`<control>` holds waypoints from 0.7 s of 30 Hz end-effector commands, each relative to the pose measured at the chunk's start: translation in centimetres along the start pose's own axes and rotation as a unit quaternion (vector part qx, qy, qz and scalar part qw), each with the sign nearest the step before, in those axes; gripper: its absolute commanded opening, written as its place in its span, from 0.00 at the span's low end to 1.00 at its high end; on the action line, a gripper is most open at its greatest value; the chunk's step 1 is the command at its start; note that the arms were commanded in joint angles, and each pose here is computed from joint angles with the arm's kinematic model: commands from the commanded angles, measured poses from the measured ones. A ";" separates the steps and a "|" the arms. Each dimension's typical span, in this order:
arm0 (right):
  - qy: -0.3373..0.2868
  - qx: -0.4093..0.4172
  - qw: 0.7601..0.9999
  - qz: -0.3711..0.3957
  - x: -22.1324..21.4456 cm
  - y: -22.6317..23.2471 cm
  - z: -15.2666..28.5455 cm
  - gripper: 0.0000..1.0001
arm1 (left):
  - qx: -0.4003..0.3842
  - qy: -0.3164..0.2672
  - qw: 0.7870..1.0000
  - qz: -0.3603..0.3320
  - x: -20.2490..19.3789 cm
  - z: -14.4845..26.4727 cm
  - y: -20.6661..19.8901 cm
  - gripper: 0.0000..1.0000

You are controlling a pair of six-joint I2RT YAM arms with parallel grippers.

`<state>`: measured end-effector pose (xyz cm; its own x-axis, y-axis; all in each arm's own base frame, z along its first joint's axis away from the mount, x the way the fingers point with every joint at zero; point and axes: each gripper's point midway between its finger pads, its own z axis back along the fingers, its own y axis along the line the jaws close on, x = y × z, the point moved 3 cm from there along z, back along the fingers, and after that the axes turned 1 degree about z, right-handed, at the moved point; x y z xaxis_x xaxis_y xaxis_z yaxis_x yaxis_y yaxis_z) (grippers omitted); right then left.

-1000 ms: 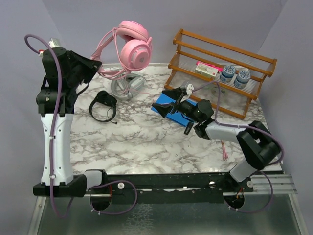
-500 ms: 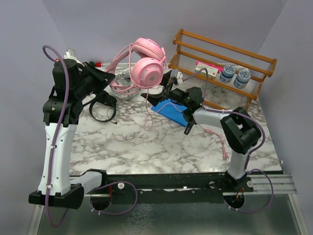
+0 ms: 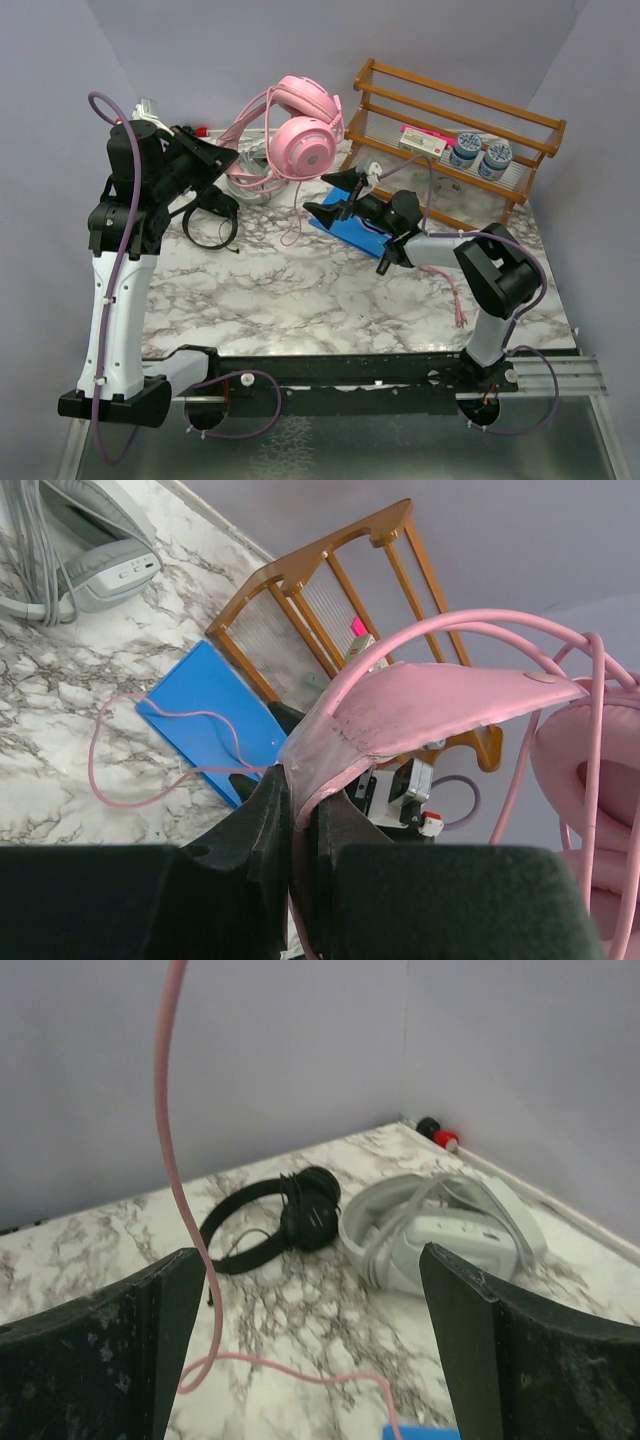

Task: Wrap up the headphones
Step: Wrap the headphones cable around the headphones.

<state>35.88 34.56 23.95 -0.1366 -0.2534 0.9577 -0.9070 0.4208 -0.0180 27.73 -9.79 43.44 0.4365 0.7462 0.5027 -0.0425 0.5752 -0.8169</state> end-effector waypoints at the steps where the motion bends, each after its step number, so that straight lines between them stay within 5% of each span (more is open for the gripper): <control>1: -0.013 -0.033 0.999 0.024 2.1 -1.0 2.9 0.97 | -0.058 -0.020 0.998 0.009 0.7 1.1 -2.5 0.00; 13: 0.027 0.105 0.994 -0.005 1.2 3.6 2.5 0.97 | -0.059 -0.010 0.998 0.012 0.3 1.0 -2.3 0.00; 21: 0.034 0.137 0.990 -0.025 -0.8 4.0 -1.7 0.81 | -0.058 -0.008 0.998 0.012 0.2 0.8 -2.2 0.00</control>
<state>32.80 36.01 25.30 -0.1272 -0.2275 0.9654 -0.9730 0.2178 -0.0769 28.01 -9.91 42.50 0.4493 0.7453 0.4926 -0.0546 0.5733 -0.8175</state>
